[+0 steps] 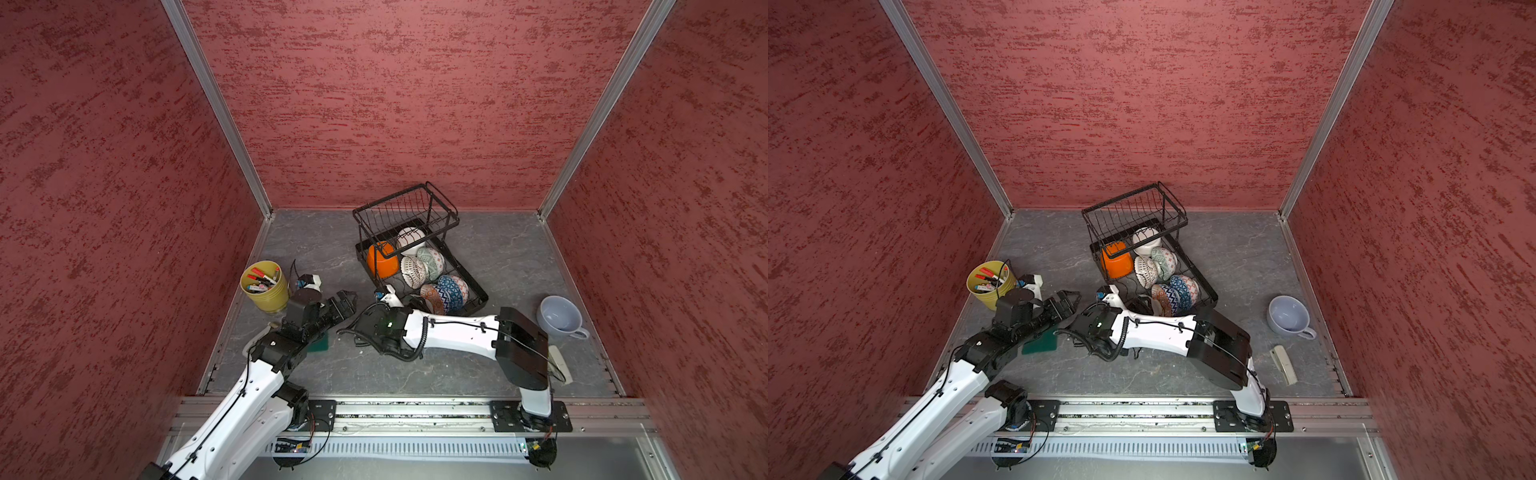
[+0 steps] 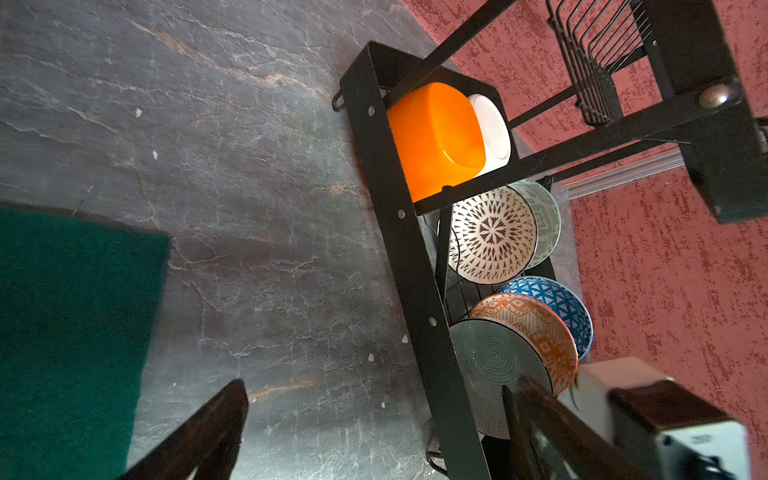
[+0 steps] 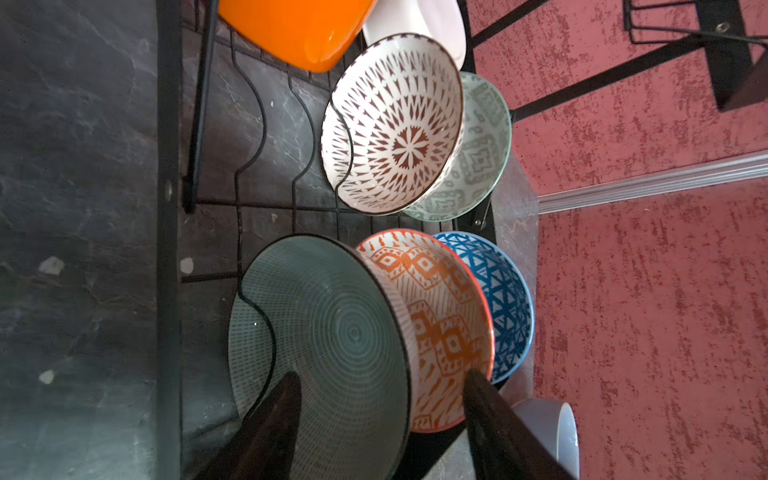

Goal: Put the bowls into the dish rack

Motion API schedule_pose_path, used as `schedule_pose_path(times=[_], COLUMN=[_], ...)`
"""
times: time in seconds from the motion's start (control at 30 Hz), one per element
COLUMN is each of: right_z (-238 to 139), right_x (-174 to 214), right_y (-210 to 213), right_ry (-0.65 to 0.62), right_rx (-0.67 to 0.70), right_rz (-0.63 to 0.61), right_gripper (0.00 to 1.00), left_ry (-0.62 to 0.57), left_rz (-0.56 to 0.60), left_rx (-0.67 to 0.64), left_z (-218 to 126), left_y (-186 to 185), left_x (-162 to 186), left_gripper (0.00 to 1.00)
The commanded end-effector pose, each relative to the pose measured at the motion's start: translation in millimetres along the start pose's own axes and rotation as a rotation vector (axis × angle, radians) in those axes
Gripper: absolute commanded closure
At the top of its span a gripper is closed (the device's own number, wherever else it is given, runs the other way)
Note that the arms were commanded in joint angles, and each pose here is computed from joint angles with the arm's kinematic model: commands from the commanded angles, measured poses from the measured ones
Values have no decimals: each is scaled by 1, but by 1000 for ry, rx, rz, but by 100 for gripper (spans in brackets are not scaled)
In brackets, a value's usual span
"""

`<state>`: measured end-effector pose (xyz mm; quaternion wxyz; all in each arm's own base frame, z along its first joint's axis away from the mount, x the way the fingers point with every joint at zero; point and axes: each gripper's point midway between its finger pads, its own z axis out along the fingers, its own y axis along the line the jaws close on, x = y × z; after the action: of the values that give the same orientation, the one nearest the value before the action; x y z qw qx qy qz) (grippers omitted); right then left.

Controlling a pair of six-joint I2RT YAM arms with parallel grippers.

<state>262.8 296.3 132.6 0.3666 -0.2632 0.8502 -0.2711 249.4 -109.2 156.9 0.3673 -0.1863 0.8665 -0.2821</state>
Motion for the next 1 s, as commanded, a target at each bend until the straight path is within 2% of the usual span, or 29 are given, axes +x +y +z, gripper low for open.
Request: schedule_pose_path(times=[0.0,0.13,0.37,0.5,0.63,0.8,0.97], right_z=[-9,-12,9,26,50,84,120], right_x=[-13,-18,-2,20,44,67,83], right_y=[-13,-38,-107,-153,-191,-230,-253], right_ry=[-32,-45,-27,-4,23,-3,-46], right_rx=[-58,-123,-140,-94,-61,-88,-56], right_rz=[97,215,444,561,660,788,827], right_gripper=[34,28,1,1,1,1,1], left_ry=[0,15,44,41,-16,-97,-155], left_rz=[29,54,142,233,318,433,483], left_rx=[5,-51,-176,-234,-301,-279,-248], left_z=[-4,-3,1,4,5,14,23], left_y=[-6,2,10,13,19,14,13], left_x=[-6,-7,-17,-27,-44,-58,-69], left_gripper=[0,0,0,1,0,0,1])
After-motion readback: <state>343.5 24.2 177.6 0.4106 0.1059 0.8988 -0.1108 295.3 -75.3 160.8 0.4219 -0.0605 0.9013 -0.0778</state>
